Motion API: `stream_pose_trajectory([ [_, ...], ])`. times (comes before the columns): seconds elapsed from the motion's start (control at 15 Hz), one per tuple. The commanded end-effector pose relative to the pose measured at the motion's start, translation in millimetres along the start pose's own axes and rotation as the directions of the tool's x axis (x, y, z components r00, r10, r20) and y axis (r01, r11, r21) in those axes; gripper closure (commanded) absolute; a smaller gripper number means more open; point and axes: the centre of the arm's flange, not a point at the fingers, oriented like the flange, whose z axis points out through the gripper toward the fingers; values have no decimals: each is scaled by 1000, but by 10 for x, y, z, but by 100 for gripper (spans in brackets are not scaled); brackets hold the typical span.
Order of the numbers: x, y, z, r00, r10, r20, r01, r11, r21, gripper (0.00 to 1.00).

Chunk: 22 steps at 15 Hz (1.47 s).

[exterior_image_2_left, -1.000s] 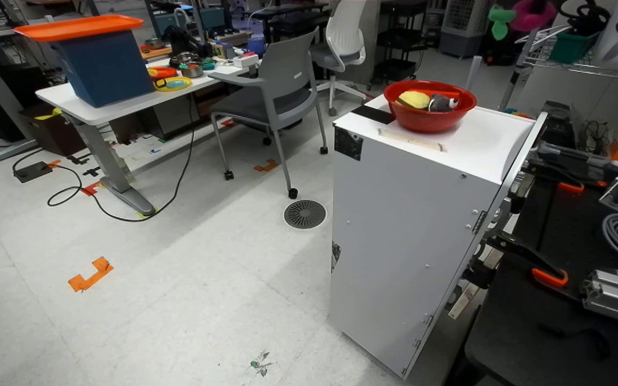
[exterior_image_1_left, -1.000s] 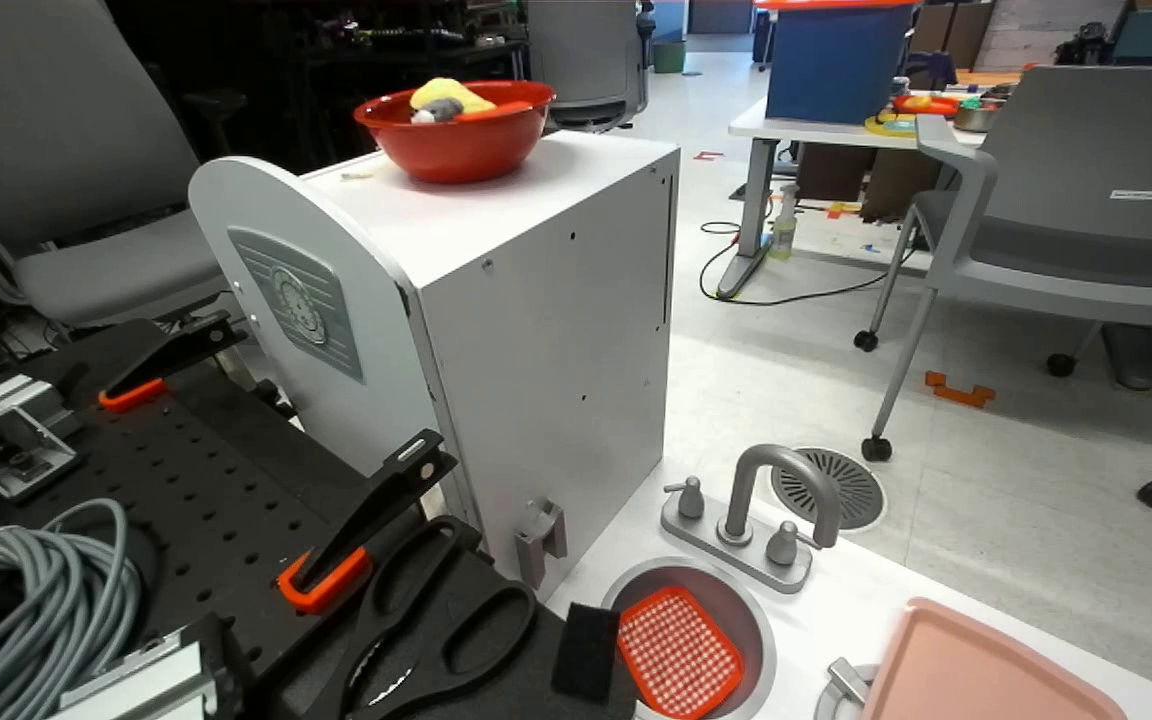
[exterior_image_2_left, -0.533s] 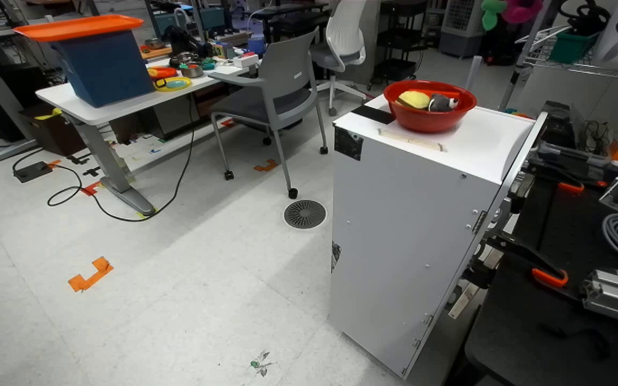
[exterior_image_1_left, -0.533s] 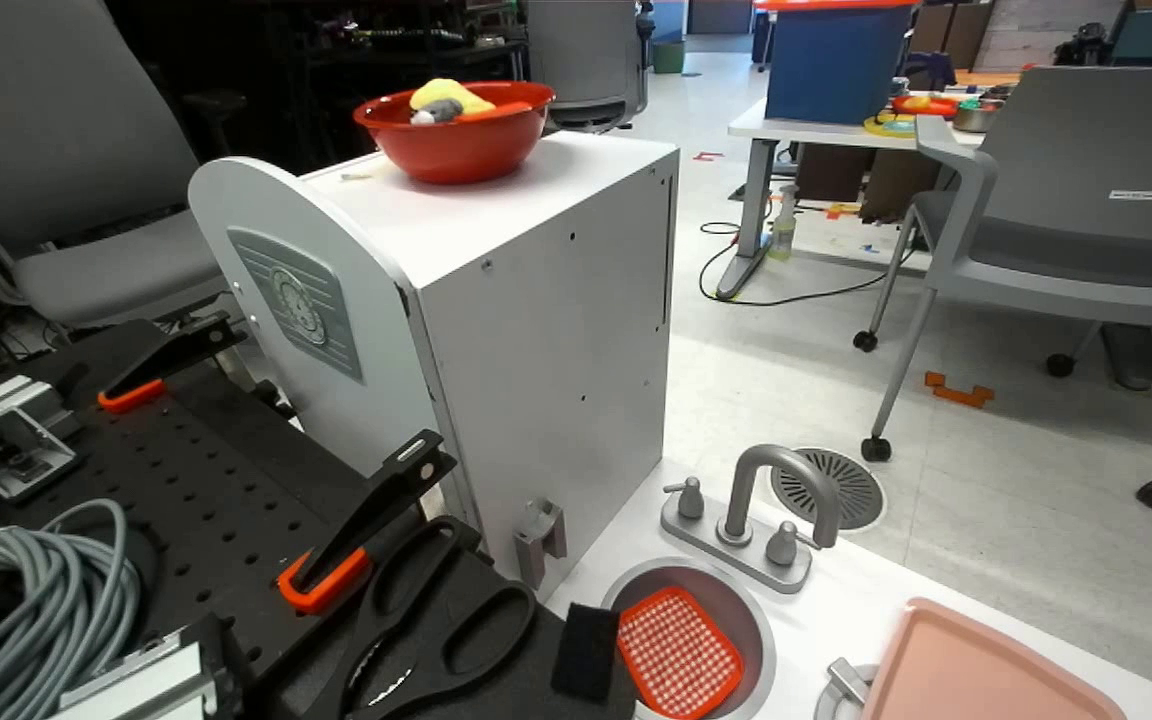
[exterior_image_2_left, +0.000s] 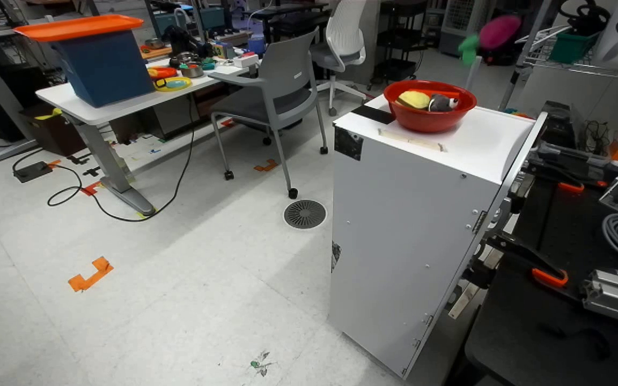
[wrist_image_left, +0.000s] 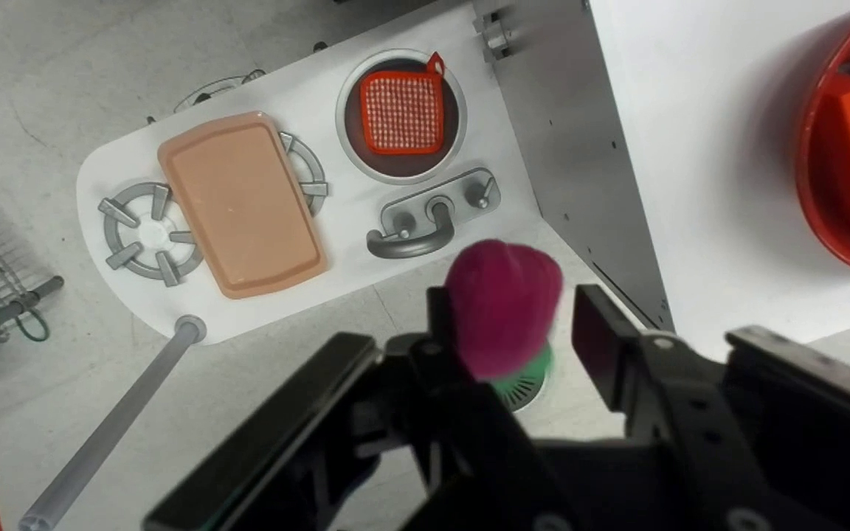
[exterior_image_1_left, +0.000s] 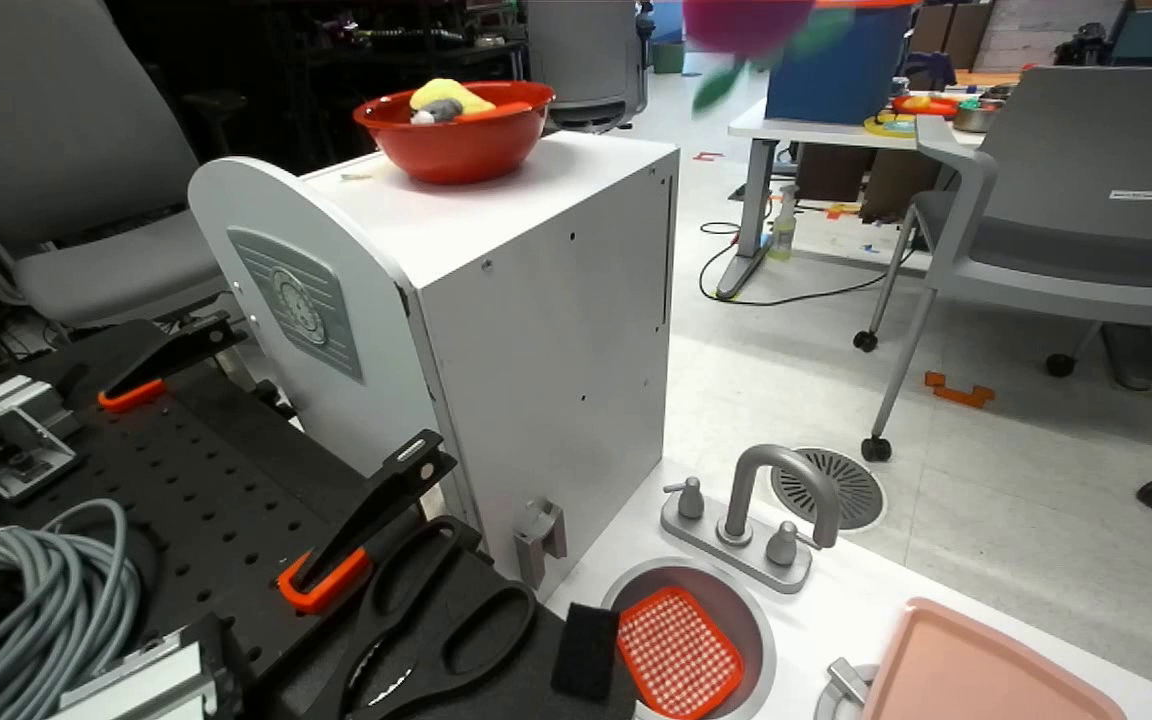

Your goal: Put the purple fluffy object in the sink.

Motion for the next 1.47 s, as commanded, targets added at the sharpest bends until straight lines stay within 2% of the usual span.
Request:
stream_pose_trajectory([
  [0.0, -12, -10, 32, 1000, -31, -5, 31, 999, 39, 22],
  [0.2, -31, -20, 46, 999, -47, -2, 47, 998, 43, 1],
  [0.27, -40, -27, 50, 999, -53, -1, 53, 998, 42, 0],
  [0.67, -94, -90, 67, 996, -89, 6, 88, 995, 40, 0],
  [0.87, -187, -289, -4, 983, -173, 61, 170, 984, 42, 0],
  [1.27, -444, -731, -283, 965, -252, 77, 250, 968, 36, 0],
  [1.33, -267, -660, -142, 970, -233, 73, 231, 972, 37, 0],
  [1.4, -310, -709, -191, 967, -244, 74, 241, 970, 40, 0],
])
